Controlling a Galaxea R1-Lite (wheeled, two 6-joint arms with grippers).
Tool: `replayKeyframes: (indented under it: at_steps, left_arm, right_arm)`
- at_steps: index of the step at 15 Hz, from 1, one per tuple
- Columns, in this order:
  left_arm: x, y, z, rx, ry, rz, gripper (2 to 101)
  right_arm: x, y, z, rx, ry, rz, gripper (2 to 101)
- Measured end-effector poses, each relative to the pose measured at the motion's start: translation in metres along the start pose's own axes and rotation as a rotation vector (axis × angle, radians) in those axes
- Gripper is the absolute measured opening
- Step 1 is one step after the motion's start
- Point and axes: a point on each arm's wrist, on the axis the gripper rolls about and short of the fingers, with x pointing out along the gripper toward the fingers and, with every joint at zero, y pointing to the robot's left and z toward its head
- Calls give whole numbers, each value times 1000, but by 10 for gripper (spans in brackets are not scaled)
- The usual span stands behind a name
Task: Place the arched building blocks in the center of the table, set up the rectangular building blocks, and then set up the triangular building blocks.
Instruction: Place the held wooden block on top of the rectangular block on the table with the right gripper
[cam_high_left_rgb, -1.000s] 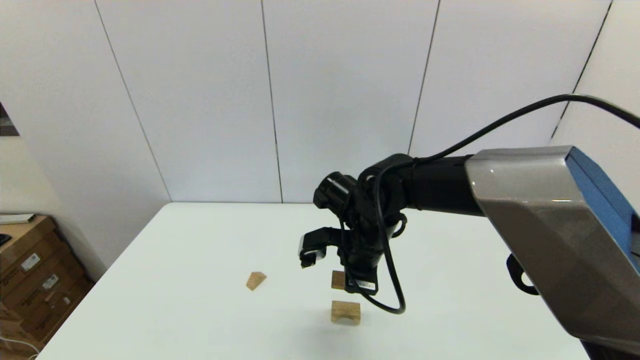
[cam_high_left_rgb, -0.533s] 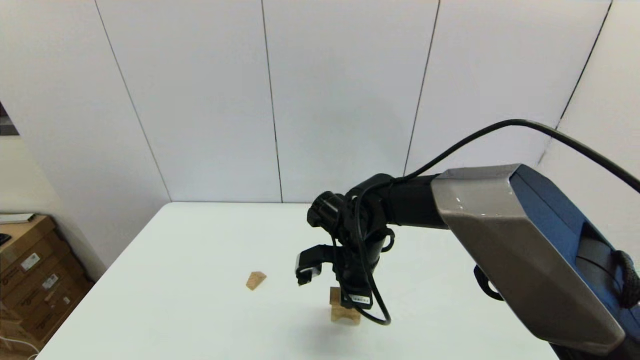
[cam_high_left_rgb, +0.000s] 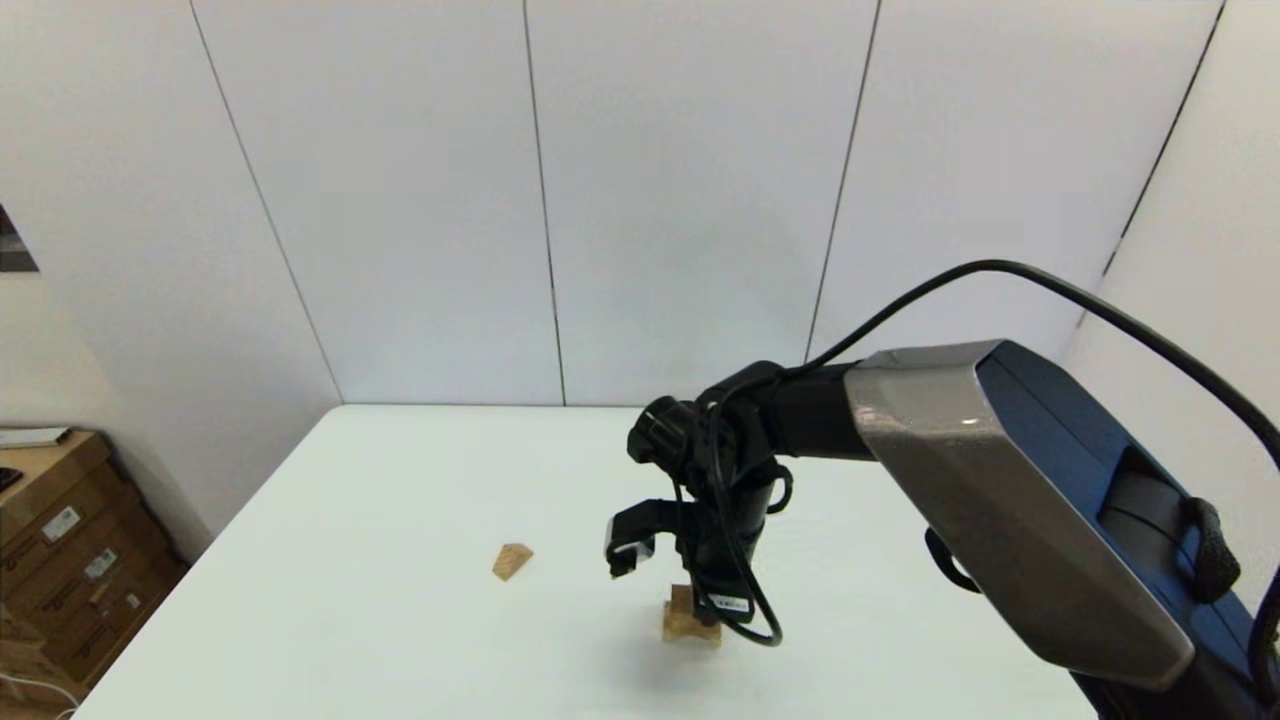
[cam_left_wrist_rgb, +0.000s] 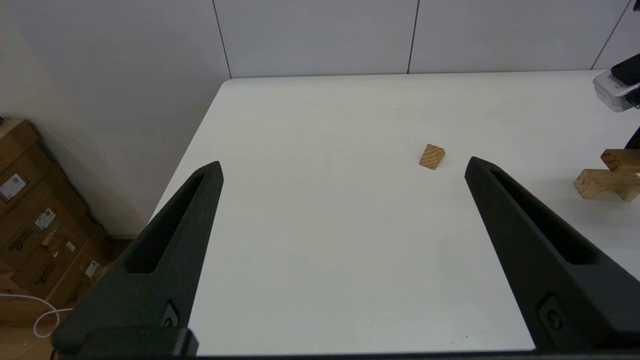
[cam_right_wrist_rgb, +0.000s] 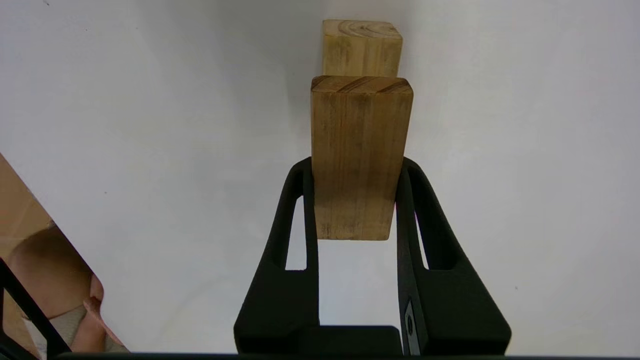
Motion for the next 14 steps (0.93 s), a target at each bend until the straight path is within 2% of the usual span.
replayKeyframes:
  at_steps: [4, 14]
  left_arm:
    - [0, 0, 0, 0, -1, 0, 978]
    - [0, 0, 0, 0, -1, 0, 978]
  right_arm:
    - [6, 0, 1, 3, -8, 18, 243]
    - [11, -2, 2, 8, -17, 8, 243]
